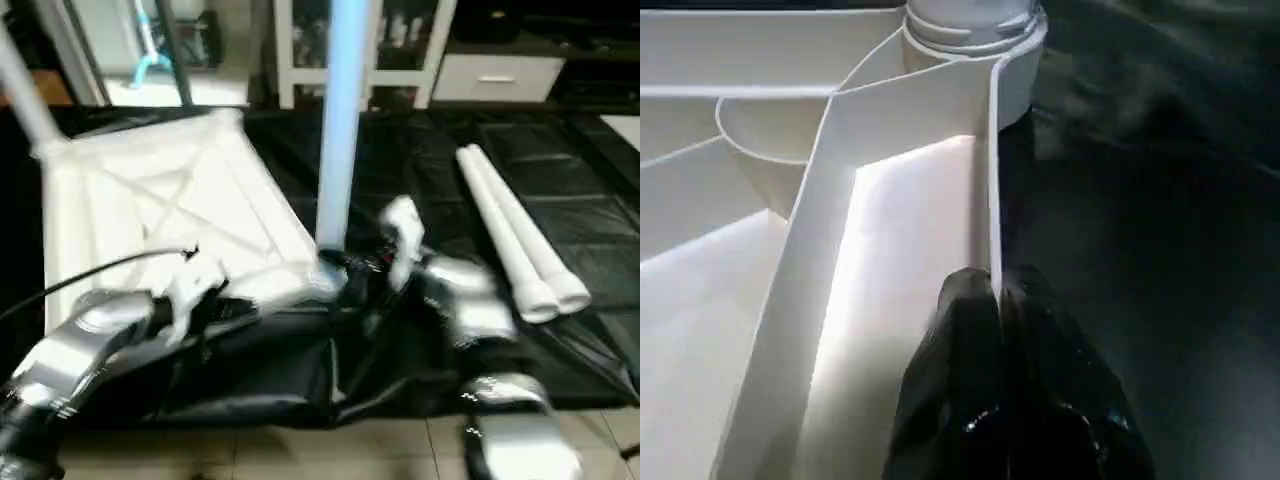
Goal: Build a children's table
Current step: Rotate leg to tighten
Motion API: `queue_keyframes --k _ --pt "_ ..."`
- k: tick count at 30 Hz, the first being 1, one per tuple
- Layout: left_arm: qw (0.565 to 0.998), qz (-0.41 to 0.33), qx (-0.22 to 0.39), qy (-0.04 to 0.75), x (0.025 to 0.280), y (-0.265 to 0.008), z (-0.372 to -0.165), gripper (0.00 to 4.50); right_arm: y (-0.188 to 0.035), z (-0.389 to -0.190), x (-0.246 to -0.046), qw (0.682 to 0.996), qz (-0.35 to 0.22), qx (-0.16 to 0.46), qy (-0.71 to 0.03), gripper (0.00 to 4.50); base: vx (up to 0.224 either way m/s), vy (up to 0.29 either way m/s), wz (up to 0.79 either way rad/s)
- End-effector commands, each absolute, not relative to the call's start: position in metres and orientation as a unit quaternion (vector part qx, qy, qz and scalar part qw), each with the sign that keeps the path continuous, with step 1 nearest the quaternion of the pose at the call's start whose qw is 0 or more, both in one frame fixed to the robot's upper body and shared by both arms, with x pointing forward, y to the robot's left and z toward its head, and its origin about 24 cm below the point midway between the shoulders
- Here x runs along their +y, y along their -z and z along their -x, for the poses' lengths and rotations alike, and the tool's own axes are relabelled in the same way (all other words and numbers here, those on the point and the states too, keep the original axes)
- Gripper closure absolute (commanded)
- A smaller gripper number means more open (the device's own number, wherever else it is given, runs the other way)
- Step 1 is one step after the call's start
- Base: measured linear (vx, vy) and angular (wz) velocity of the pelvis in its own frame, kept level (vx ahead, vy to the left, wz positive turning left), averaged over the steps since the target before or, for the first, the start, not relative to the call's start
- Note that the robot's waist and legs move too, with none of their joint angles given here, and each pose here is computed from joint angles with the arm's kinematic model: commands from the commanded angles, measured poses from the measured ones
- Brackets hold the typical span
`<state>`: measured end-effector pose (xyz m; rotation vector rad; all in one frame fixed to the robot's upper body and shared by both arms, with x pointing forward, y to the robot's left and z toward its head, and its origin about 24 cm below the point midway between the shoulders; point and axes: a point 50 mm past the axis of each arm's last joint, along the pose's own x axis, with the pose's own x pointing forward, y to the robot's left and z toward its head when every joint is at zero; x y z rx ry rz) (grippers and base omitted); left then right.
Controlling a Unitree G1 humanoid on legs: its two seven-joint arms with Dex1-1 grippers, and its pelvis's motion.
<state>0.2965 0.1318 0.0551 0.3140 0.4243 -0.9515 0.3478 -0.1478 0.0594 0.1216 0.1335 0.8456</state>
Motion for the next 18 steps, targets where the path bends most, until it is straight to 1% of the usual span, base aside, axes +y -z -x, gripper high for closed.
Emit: queue_keyframes --k 1,2,3,4,5,6,7,8,9,10,11,12,13,14,16,17,18 --pt "0.868 -0.154 0.208 0.423 0.125 -0.054 -0.302 4.50 -0.034 -0.351 -0.170 0.958 -0.059 0.126 -0.251 2.63 0.000 0.000 0.00" --pt "0.877 -0.151 0.211 0.405 0.123 -0.054 -0.306 4.50 -0.032 -0.351 -0.169 0.962 -0.064 0.131 -0.230 2.63 0.000 0.000 0.00" --pt "0.903 -0.132 0.215 0.347 0.111 -0.054 -0.318 4.50 -0.021 -0.353 -0.166 0.976 -0.109 0.141 -0.126 2.64 0.000 0.000 0.00" --pt "0.910 -0.126 0.216 0.332 0.103 -0.055 -0.322 4.50 -0.016 -0.352 -0.163 0.977 -0.126 0.146 -0.086 2.64 0.000 0.000 0.00" --pt "0.910 -0.126 0.216 0.332 0.103 -0.055 -0.322 4.50 -0.016 -0.352 -0.163 0.977 -0.126 0.146 -0.086 2.64 0.000 0.000 0.00" --pt "0.914 -0.123 0.214 0.322 0.092 -0.056 -0.325 4.50 -0.011 -0.352 -0.158 0.977 -0.141 0.152 -0.048 2.64 0.000 0.000 0.00" --pt "0.916 -0.121 0.210 0.320 0.084 -0.057 -0.327 4.50 -0.007 -0.351 -0.154 0.976 -0.148 0.157 -0.028 2.64 0.000 0.000 0.00" --pt "0.911 -0.123 0.207 0.336 0.069 -0.057 -0.326 4.50 -0.006 -0.350 -0.143 0.976 -0.151 0.157 -0.022 2.64 0.000 0.000 0.00" --pt "0.904 -0.126 0.202 0.354 0.059 -0.058 -0.323 4.50 -0.006 -0.351 -0.133 0.975 -0.154 0.157 -0.030 2.64 0.000 0.000 0.00" --pt "0.894 -0.134 0.196 0.381 0.049 -0.059 -0.320 4.50 -0.010 -0.353 -0.119 0.975 -0.155 0.147 -0.054 2.64 0.000 0.000 0.00" --pt "0.894 -0.134 0.196 0.381 0.049 -0.059 -0.320 4.50 -0.010 -0.353 -0.119 0.975 -0.155 0.147 -0.054 2.64 0.000 0.000 0.00" --pt "0.887 -0.139 0.193 0.395 0.054 -0.057 -0.318 4.50 -0.017 -0.356 -0.117 0.977 -0.145 0.130 -0.087 2.64 0.000 0.000 0.00" --pt "0.885 -0.140 0.192 0.401 0.057 -0.057 -0.316 4.50 -0.021 -0.358 -0.117 0.977 -0.138 0.121 -0.105 2.64 0.000 0.000 0.00" --pt "0.884 -0.140 0.192 0.402 0.057 -0.056 -0.316 4.50 -0.022 -0.358 -0.117 0.977 -0.137 0.119 -0.108 2.64 0.000 0.000 0.00" --pt "0.865 -0.148 0.183 0.443 0.077 -0.052 -0.308 4.50 -0.038 -0.360 -0.124 0.970 -0.089 0.073 -0.214 2.64 0.000 0.000 0.00" --pt "0.863 -0.148 0.182 0.448 0.079 -0.052 -0.306 4.50 -0.039 -0.360 -0.126 0.969 -0.083 0.069 -0.224 2.29 0.000 0.000 0.00" --pt "0.861 -0.151 0.181 0.451 0.085 -0.051 -0.305 4.50 -0.041 -0.360 -0.132 0.968 -0.077 0.062 -0.232 2.08 0.000 0.000 0.00"
